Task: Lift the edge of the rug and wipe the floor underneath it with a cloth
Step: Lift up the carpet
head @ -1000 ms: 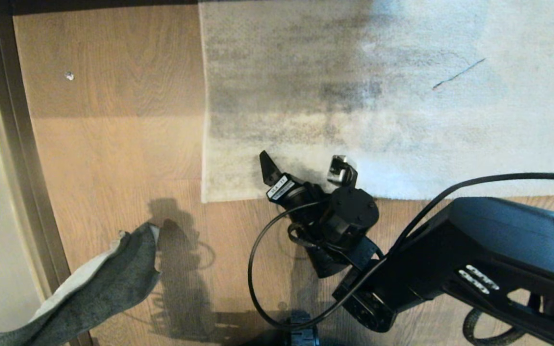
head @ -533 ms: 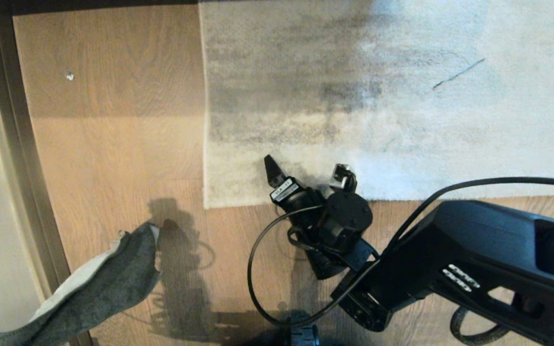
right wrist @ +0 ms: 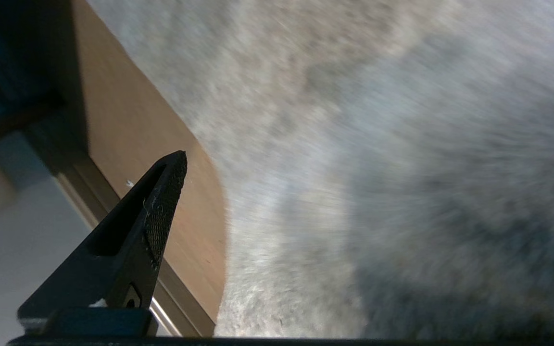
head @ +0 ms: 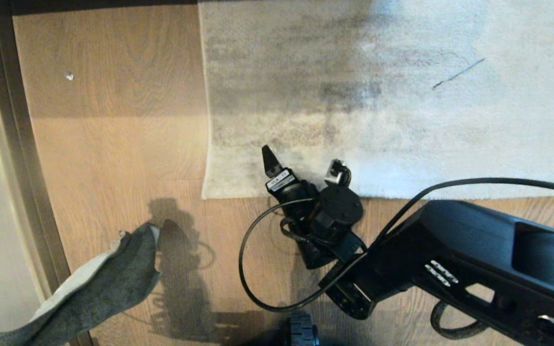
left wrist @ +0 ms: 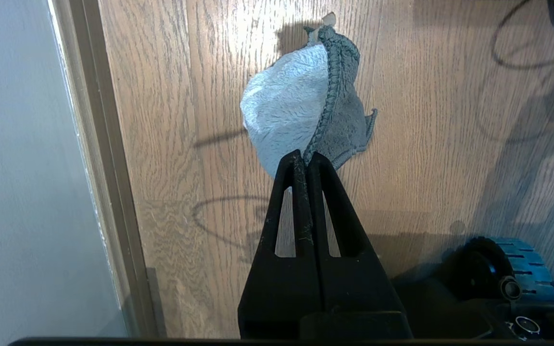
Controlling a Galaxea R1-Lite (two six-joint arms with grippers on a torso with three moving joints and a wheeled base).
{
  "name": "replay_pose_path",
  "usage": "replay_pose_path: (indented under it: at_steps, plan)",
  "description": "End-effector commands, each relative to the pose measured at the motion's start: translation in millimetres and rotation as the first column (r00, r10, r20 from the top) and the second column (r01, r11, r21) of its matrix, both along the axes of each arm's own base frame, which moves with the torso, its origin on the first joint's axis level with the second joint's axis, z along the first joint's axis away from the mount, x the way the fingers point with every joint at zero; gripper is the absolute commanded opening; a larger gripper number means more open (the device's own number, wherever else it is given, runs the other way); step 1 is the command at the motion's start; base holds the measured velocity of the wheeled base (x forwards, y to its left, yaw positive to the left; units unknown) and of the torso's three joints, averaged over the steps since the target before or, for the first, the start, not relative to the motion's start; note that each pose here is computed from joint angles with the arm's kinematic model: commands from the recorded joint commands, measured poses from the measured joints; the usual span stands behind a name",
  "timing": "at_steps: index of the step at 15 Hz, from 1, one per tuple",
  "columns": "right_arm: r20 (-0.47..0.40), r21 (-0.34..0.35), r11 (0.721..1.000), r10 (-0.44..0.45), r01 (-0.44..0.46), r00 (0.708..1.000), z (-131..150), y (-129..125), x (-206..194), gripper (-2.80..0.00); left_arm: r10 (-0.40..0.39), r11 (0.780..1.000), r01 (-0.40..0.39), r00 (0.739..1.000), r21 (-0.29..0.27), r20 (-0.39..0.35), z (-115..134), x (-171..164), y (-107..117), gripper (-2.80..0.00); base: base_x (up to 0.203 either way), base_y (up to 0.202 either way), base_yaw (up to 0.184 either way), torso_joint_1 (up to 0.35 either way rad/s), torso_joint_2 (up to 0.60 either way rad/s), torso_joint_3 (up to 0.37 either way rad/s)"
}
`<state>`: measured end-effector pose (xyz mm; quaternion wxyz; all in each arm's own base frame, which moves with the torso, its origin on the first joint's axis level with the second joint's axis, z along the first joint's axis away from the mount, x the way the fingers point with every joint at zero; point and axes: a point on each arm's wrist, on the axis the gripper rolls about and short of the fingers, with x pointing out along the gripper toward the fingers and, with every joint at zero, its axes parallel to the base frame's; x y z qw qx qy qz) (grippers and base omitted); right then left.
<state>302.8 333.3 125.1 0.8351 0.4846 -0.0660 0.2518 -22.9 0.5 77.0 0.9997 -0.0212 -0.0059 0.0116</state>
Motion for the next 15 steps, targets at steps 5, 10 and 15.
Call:
replay_pose_path:
  at_steps: [5, 10, 15]
  plan:
    - [0.028, 0.037, 0.998, 0.053, -0.054, 0.998, -6, 21, -12, 0.0, 0.001, 1.0, -0.001, 1.0, -0.001, 0.001, 0, 0, 0, -2.8, 0.0, 0.0, 0.0, 0.0, 0.0, 0.0]
    - [0.013, 0.019, 0.997, 0.07, -0.071, 0.997, -13, 26, -19, 0.0, 0.001, 1.0, -0.001, 1.0, -0.001, 0.001, 0, 0, 0, -2.8, 0.0, 0.0, 0.0, 0.0, 0.0, 0.0]
    - [-0.027, -0.03, 0.998, 0.063, -0.064, 0.998, -27, 20, -22, 0.0, 0.001, 1.0, -0.001, 1.0, -0.001, 0.001, 0, 0, 0, -2.8, 0.0, 0.0, 0.0, 0.0, 0.0, 0.0]
